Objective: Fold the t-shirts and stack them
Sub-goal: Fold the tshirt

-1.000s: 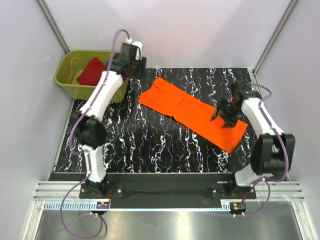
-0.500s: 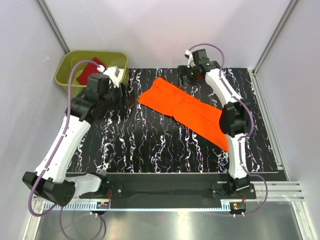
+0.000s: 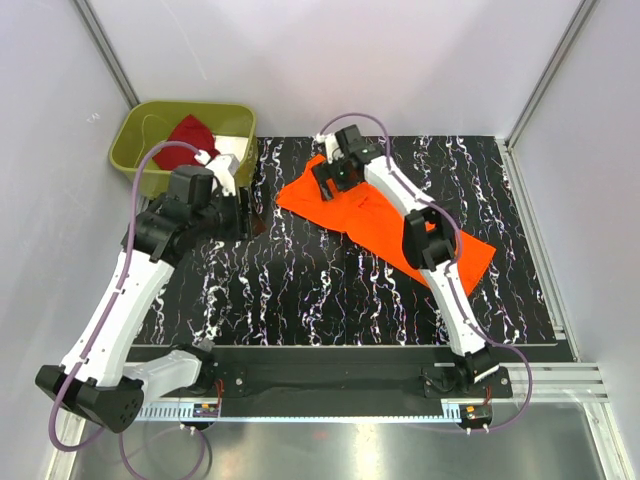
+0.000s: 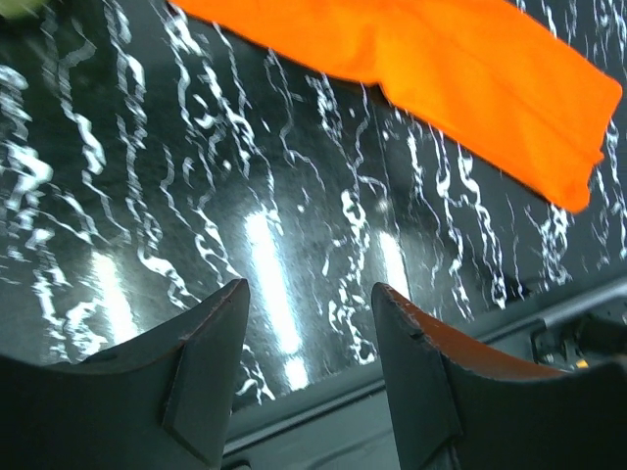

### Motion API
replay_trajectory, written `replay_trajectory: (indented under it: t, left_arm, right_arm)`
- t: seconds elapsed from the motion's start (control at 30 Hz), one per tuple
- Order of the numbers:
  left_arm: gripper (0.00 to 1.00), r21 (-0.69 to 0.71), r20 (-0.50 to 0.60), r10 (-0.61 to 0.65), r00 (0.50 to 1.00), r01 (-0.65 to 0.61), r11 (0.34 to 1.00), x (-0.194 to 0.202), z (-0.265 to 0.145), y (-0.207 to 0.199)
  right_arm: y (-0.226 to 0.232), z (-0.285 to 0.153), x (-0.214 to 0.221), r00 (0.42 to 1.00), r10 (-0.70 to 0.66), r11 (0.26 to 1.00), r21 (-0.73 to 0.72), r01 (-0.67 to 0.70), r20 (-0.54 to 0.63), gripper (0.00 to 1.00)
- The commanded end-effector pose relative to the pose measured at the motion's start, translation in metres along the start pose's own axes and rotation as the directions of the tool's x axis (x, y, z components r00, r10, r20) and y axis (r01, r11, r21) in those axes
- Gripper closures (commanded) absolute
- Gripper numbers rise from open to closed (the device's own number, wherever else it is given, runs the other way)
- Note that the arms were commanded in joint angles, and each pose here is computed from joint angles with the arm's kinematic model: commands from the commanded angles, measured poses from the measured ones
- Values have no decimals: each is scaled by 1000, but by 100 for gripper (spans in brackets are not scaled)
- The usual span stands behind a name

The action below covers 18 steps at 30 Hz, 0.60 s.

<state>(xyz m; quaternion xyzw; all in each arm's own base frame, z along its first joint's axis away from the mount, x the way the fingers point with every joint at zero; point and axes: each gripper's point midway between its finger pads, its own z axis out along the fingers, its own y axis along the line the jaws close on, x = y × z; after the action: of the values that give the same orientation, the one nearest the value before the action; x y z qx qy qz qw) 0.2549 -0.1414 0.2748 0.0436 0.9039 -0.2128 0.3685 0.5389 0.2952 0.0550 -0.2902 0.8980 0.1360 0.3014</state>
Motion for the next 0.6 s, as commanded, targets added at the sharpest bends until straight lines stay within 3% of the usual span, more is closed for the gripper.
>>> replay_trajectory:
  t: [0.0,0.17,0.3,0.43,0.57]
  left_arm:
    - [43,106,-23,-13,1000,16,994,7,3,-17]
    - [43,83,-56,10,998,-5,997,13,-1,-13]
    - [44,81,-55,4,998,0,997,15,0,-13]
    - [44,77,-54,-1,999,5,997,12,4,-13]
    - [44,71,-42,-23,999,26,997,8,2,-13]
  right_arm:
    - [0,9,-14,997,-68,996,53,66,35,0]
    - [-7,27,-12,998,-55,994,100,51,44,0]
    - [-36,45,9,1000,-1,967,256,2,-3,0]
    - [-71,45,32,993,116,889,447,-93,-23,0]
    - [-94,32,38,950,310,839,459,-290,34,0]
